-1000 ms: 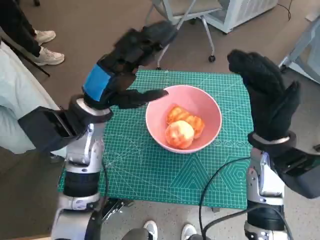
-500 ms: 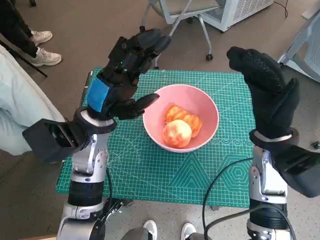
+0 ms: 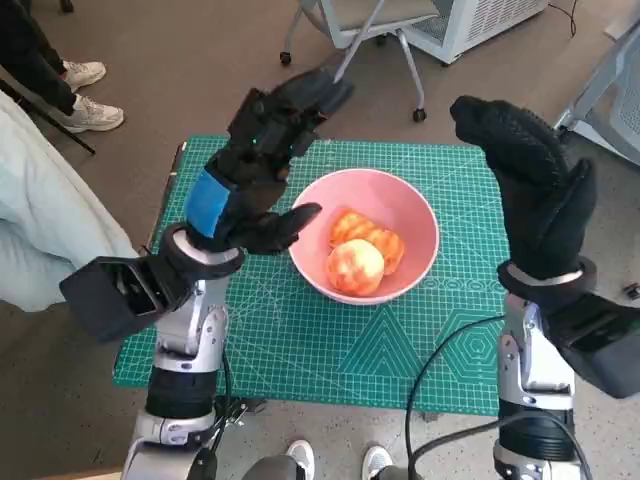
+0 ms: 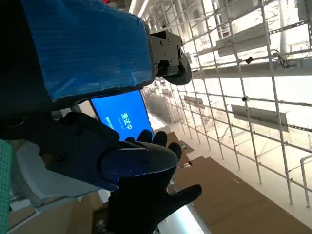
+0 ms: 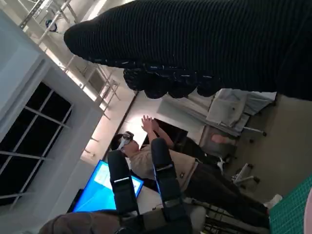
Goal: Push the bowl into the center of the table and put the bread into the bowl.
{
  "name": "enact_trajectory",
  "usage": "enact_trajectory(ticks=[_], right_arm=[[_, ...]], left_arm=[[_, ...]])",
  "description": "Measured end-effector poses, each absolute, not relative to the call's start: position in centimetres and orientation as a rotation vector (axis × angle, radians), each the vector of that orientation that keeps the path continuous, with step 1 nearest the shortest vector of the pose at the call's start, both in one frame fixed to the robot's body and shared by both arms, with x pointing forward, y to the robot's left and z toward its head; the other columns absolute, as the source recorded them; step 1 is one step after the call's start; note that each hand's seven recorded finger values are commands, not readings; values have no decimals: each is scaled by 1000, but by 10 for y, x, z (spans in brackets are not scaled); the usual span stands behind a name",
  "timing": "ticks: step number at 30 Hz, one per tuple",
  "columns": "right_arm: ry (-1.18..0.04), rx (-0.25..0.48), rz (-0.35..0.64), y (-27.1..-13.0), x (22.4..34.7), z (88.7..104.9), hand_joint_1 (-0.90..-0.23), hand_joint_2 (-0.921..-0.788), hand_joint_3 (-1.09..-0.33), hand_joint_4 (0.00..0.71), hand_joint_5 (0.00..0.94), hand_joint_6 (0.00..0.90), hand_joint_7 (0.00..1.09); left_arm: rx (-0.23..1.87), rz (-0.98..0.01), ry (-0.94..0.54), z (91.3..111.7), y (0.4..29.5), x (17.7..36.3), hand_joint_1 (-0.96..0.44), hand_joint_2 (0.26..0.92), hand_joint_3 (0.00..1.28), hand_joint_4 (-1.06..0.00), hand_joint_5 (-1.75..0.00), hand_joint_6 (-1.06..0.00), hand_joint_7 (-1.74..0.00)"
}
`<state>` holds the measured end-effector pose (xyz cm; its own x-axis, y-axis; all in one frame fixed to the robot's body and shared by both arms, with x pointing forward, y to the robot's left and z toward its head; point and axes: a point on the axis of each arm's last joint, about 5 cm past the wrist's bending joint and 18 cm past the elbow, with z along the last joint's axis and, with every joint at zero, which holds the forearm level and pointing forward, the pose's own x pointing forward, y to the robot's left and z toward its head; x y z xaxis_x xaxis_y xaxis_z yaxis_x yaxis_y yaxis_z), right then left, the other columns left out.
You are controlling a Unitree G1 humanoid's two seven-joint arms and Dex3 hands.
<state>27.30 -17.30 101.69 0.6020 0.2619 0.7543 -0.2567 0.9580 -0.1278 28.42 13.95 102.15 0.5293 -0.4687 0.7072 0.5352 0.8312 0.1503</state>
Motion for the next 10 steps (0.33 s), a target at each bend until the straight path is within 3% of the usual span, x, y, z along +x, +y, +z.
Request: enact_trajectory(ticks=[10], right_arm=[[-855, -3, 299, -173, 274, 1015, -664, -921, -764, 229, 7, 65, 570]], left_arm=[[-108, -615, -816, 1019, 140, 285, -607, 921, 426, 1, -415, 1, -540]])
